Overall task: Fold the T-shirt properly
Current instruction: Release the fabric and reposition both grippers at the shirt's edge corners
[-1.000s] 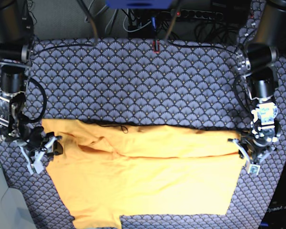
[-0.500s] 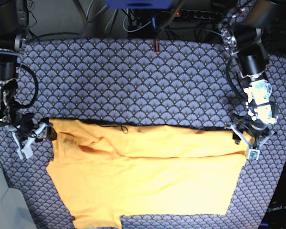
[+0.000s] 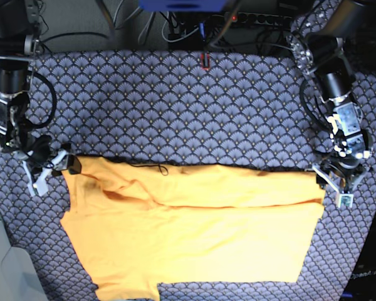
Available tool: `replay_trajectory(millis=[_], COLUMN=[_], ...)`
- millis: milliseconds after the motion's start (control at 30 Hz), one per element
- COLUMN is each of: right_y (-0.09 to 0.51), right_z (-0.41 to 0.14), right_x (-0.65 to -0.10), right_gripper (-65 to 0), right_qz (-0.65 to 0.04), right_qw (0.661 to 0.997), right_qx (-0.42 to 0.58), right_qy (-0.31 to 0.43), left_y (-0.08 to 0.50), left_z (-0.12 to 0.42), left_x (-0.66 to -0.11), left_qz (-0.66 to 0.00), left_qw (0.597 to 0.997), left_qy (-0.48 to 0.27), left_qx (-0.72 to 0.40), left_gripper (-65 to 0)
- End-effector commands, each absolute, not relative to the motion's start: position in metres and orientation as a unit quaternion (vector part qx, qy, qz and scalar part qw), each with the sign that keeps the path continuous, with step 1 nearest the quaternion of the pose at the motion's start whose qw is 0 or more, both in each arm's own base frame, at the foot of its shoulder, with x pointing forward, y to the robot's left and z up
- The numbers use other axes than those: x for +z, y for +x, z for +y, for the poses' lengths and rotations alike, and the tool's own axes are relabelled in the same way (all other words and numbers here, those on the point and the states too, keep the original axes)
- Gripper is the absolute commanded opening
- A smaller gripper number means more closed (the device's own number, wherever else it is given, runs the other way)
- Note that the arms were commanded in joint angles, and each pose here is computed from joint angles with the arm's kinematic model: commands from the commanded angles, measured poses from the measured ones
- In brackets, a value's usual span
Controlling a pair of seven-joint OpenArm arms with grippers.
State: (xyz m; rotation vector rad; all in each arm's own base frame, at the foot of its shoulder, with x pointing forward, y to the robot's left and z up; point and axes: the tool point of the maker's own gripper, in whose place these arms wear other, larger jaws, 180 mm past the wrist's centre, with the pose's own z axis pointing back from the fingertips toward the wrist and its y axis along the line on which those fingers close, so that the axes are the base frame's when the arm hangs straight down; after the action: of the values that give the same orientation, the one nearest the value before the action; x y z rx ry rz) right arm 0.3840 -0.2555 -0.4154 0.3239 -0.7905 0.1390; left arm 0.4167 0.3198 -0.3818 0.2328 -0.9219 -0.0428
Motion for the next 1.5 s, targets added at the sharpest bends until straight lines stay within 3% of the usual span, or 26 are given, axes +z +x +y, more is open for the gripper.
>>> replay_trajectory(millis=[0,100,167,400,600,867,1133,1467], right_y=[0.387,0.381,0.375,0.370,0.368,0.367,0.367,0.360], right_z=[-0.266,-0.281,-0.285,-0.277,-0.275,-0.275,-0.275,-0.275], right_x=[-0.406,-0.407,-0.411,-0.418,-0.421,-0.422,-0.422,-0.428], right_gripper=[-25.2,-26.2,-31.0,-65.0,-64.9,-65.0,-65.0,-64.9], right_qz=[-0.394,-0.403,-0.400,-0.395,-0.390,-0.388,-0.388,-0.381], right_qw=[0.905,0.903,0.904,0.906,0.908,0.908,0.908,0.911], right_qx=[0.067,0.039,0.030,0.028,0.030,0.032,0.032,0.031], right_qy=[0.150,0.146,0.145,0.153,0.154,0.153,0.153,0.153], left_y=[0.430,0.429,0.429,0.428,0.423,0.417,0.407,0.416], left_z=[0.327,0.327,0.327,0.326,0.318,0.338,0.330,0.325], left_x=[-0.357,-0.360,-0.361,-0.366,-0.392,-0.387,-0.415,-0.411], left_qz=[-0.474,-0.471,-0.471,-0.467,-0.444,-0.476,-0.448,-0.454], left_qw=[0.871,0.873,0.874,0.876,0.891,0.874,0.889,0.886], left_qy=[0.123,0.121,0.121,0.118,0.095,0.072,0.050,0.042], left_qx=[-0.019,-0.018,-0.017,-0.012,-0.005,0.071,0.081,0.082], left_gripper=[-31.5,-31.5,-31.5,-31.5,-31.5,-31.5,-31.5,-31.5])
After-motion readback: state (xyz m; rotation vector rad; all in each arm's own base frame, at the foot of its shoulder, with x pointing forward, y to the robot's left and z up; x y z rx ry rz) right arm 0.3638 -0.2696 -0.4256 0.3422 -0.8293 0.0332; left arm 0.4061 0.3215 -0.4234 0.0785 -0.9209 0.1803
